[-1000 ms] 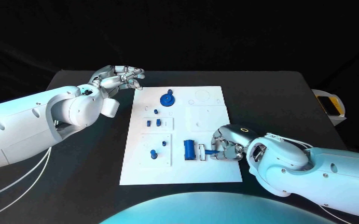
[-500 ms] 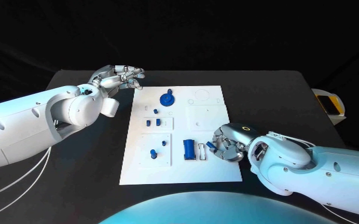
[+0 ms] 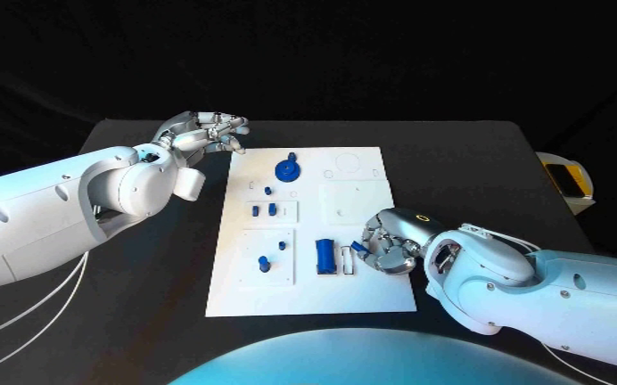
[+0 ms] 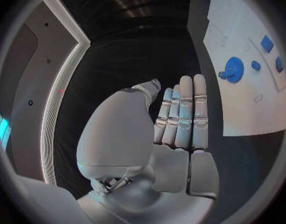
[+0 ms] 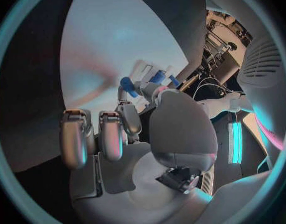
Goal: Assemble the parts on the task board
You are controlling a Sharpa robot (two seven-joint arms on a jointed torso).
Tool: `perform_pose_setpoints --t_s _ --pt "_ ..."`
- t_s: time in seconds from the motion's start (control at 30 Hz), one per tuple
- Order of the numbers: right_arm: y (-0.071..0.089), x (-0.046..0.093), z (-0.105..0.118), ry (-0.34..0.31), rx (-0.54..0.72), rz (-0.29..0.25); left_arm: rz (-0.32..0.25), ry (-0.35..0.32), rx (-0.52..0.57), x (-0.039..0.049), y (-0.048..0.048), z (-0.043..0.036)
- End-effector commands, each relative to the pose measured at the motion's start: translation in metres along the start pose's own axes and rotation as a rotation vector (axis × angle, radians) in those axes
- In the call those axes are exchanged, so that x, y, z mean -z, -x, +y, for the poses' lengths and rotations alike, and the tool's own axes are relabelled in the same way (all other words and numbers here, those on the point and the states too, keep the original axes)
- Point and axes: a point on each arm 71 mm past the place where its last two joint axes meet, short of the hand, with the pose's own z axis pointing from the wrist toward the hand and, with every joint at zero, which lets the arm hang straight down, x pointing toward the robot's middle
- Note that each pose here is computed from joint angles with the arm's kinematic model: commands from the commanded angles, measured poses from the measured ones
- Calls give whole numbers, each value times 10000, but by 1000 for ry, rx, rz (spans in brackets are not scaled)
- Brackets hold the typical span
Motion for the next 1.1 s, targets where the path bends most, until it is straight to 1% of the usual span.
perform_pose_setpoints --t_s 0.03,0.23,0.33,0.47,0.87,1.1 --pt "-15 -6 37 -2 -76 6 23 -4 2 -3 -32 -9" --pt "-83 -50 47 -18 -92 81 25 -4 2 -4 -37 -9" --pt "-111 -70 56 -22 -93 107 25 -4 2 -3 -36 -8" --pt "-134 -87 74 -23 -93 127 25 -4 2 -3 -37 -8" --pt "-153 -119 83 -33 -83 138 26 -3 2 -2 -36 -8" --pt "-152 -124 95 -29 -81 131 26 -3 2 -1 -35 -8"
